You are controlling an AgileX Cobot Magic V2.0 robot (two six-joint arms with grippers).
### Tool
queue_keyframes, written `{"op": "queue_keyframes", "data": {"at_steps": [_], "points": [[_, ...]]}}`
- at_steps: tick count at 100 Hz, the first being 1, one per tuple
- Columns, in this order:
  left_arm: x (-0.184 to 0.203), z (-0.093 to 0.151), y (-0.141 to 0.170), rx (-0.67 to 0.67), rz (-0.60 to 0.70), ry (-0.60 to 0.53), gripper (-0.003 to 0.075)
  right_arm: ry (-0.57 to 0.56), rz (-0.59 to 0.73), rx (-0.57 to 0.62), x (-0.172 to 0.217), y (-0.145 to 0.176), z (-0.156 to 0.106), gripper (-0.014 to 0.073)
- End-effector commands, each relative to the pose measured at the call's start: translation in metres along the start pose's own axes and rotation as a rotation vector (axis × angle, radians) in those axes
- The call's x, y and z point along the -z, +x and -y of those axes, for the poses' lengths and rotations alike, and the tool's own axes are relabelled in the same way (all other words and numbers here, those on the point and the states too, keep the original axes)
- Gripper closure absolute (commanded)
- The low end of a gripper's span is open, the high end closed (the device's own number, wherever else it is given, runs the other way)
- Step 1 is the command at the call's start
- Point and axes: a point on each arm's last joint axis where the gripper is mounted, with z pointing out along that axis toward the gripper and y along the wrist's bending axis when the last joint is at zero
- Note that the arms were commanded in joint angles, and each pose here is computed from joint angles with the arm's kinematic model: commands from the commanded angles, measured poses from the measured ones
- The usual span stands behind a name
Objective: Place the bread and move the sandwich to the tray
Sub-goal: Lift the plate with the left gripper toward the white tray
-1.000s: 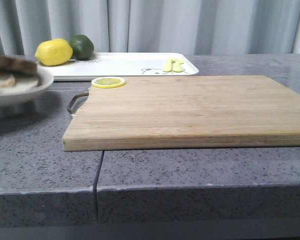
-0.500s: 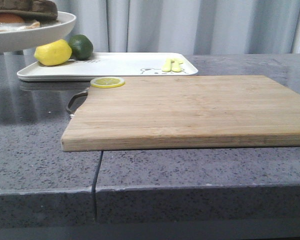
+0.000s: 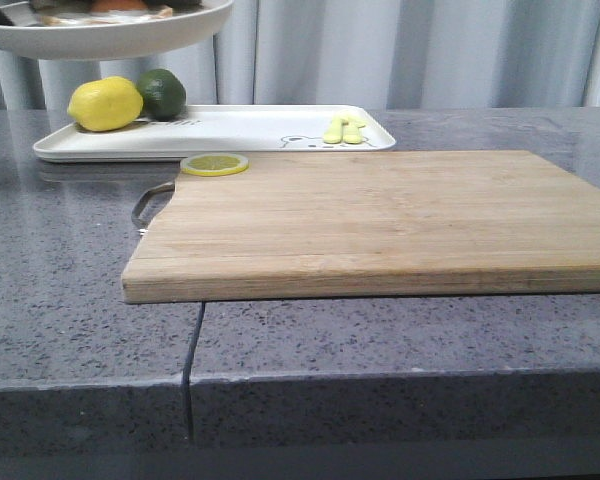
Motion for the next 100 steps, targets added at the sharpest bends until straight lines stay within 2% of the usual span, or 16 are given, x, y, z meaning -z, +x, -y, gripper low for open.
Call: {"op": "queue_keyframes", "data": {"at_steps": [1,31,55,71,100], "points": [[0.006,0.031,-0.021,0.023,0.086,0.107,0.0740,0.013,0.110,0.005,0.002,-0.016,0.001,0.0158],[-0.046,0.041,-0.052,0.004,0.057,0.134,0.0740,0.013,0.110,0.005,0.002,-0.016,0.001,0.0158],[-0.086,0.051,-0.061,-0.039,0.013,0.107,0.0740,0.013,0.110,0.005,0.002,-0.016,0.001,0.0158],[-0.102,0.057,-0.068,-0.028,0.024,0.127,0.0740,0.013,0.109,0.005,0.002,-0.016,0.001,0.0158],[-0.123,0.050,-0.078,0.002,0.018,0.136,0.0740,0.013,0.109,0.005,0.002,-0.016,0.001,0.0158]]}}
